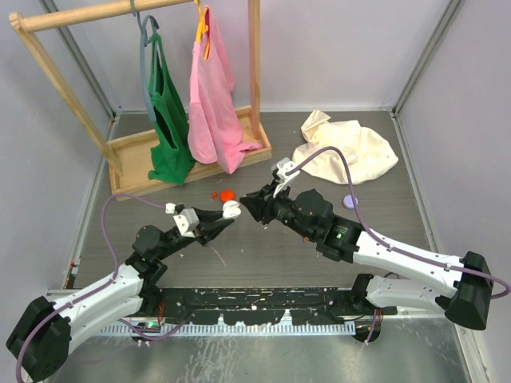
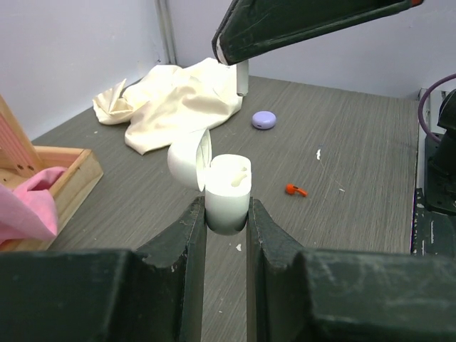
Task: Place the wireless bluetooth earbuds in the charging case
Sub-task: Place the earbud in the charging case.
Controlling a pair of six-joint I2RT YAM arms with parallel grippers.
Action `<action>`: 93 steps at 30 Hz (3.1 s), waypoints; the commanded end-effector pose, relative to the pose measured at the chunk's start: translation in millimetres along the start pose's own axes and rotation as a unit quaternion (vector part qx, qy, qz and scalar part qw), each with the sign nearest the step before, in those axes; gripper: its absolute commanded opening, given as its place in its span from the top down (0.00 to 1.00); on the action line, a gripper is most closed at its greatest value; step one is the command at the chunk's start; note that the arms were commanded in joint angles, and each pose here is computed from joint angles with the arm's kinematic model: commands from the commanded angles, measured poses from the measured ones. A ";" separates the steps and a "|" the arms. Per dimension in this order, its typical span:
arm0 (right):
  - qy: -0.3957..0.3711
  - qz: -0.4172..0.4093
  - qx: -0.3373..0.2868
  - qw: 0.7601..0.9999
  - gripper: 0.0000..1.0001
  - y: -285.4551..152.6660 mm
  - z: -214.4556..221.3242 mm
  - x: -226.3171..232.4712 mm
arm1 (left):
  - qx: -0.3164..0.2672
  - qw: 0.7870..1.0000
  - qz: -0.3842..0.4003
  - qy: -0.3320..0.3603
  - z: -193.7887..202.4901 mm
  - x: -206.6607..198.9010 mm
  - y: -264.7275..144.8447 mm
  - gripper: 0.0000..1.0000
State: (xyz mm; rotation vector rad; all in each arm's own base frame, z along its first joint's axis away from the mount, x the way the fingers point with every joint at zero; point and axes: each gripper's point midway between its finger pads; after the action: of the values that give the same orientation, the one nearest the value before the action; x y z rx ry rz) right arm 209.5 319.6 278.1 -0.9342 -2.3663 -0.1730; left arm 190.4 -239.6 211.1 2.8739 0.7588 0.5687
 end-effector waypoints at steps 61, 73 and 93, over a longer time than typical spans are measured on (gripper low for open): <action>-0.041 -0.013 -0.047 0.998 0.45 22.5 11.5 38.2 | -0.073 0.996 -0.047 -0.010 -41.3 19.9 5.2 0.88; -0.100 -0.002 -0.012 0.995 0.19 13.8 -2.0 34.3 | -0.049 0.996 -0.049 -0.051 -29.3 18.7 8.4 0.89; -0.049 -0.205 0.001 0.977 0.08 -15.0 -31.1 -12.7 | -0.050 0.992 -0.036 -0.106 -32.2 16.1 18.8 0.90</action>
State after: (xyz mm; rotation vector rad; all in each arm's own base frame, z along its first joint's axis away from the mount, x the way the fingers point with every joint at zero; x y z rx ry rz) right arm 241.7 291.1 265.6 -0.6704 -2.4884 -0.1575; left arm 198.9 -245.0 202.2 2.8677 0.8177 0.1991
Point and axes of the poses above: each gripper's point midway between its finger pads, its own y axis out along the fingers, its own x axis along the line the jaws close on, z = x × y, and after that the axes turned 15 degrees about y, right-handed
